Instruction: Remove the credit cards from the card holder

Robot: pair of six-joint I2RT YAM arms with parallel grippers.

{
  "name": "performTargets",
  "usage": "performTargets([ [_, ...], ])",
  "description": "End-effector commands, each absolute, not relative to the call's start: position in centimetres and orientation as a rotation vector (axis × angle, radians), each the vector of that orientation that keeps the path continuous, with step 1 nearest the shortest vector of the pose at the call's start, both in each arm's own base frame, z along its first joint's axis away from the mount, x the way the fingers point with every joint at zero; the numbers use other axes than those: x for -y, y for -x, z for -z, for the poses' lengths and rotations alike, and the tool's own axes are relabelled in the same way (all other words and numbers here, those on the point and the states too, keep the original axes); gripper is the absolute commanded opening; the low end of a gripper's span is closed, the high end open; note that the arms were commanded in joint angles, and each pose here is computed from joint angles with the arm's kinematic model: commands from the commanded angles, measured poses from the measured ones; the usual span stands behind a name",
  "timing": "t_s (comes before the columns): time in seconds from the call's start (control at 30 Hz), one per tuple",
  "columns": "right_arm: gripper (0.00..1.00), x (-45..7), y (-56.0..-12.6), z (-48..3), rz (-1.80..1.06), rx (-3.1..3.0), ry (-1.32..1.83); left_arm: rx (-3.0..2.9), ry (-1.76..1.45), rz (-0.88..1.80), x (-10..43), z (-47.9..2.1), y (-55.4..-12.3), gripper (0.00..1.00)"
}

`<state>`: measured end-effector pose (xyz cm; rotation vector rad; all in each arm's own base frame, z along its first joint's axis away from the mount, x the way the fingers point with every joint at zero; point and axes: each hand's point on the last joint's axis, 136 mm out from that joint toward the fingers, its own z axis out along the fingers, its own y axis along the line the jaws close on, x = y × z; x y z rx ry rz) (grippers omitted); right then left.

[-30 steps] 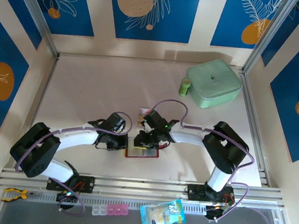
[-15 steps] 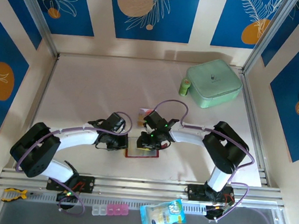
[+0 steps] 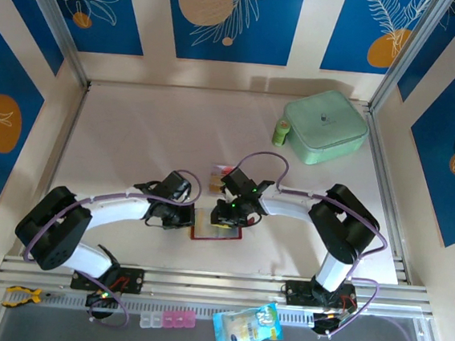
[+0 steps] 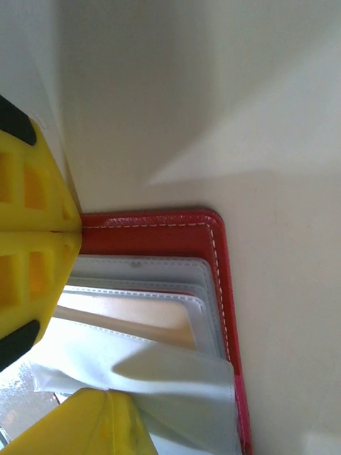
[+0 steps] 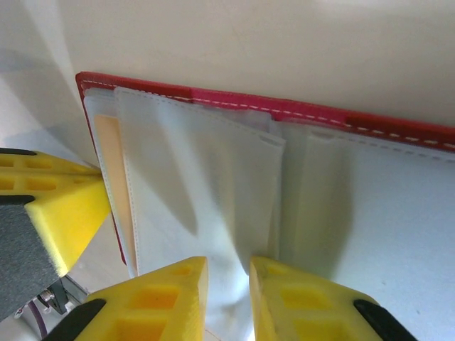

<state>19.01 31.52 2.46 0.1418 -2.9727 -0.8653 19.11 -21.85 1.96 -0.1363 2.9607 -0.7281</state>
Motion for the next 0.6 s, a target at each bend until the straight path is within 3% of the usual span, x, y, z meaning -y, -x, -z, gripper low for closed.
performTargets([
  [0.0, 0.22, -30.8, -18.5, -2.6, 0.871, 2.961, -0.148, -2.957, 0.146, 0.671, 21.0, -2.9, -19.3, 0.07],
  [0.57, 0.17, -30.3, -18.2, -2.1, 0.994, 2.891, -0.110, -2.888, 0.142, 0.885, 25.1, -5.5, -20.2, 0.22],
])
